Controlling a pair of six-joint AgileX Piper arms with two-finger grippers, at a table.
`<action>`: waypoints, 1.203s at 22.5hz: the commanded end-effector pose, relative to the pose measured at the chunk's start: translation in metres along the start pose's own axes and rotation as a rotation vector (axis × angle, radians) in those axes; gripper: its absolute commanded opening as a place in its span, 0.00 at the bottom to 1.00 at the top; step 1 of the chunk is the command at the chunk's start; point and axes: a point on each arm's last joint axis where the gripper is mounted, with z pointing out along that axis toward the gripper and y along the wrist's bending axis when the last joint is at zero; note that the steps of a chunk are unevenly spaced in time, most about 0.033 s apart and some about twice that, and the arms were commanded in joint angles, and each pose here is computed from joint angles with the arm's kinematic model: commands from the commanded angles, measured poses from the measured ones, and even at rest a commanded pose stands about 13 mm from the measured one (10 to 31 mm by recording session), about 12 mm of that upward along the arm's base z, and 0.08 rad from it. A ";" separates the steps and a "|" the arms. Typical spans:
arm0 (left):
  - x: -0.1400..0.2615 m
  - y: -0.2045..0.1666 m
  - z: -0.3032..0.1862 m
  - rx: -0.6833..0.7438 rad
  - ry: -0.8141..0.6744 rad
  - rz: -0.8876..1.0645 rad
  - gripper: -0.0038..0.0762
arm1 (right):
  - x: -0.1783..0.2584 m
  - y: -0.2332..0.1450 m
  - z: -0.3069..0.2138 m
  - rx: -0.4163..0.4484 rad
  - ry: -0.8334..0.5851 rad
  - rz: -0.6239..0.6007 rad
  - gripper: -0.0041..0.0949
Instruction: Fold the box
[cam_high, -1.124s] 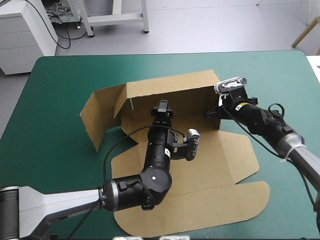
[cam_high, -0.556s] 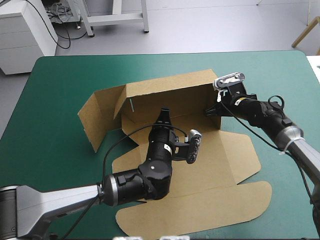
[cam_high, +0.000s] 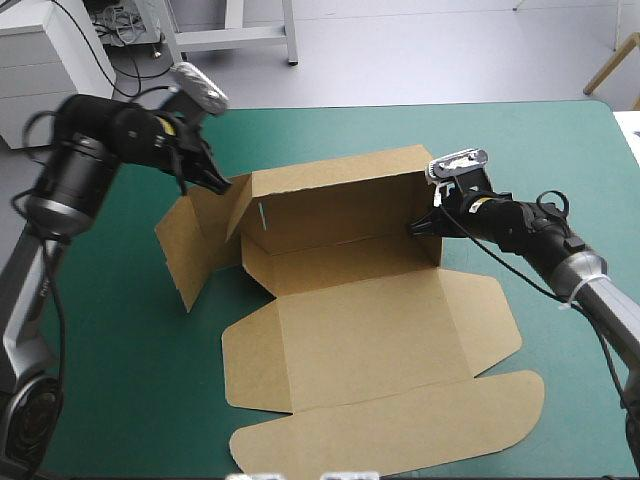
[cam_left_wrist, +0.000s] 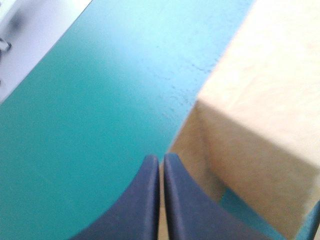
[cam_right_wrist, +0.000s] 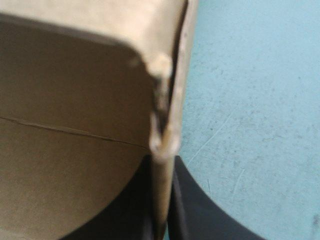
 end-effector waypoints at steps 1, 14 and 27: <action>0.022 0.049 -0.040 0.043 -0.135 -0.263 0.05 | -0.021 -0.003 -0.019 0.025 -0.119 0.002 0.02; 0.187 0.133 -0.008 0.237 -0.114 -1.118 0.04 | -0.017 -0.001 -0.018 0.007 -0.076 0.013 0.02; 0.249 0.123 0.024 0.314 -0.244 -1.510 0.04 | -0.052 0.009 -0.056 -0.086 0.079 0.181 0.02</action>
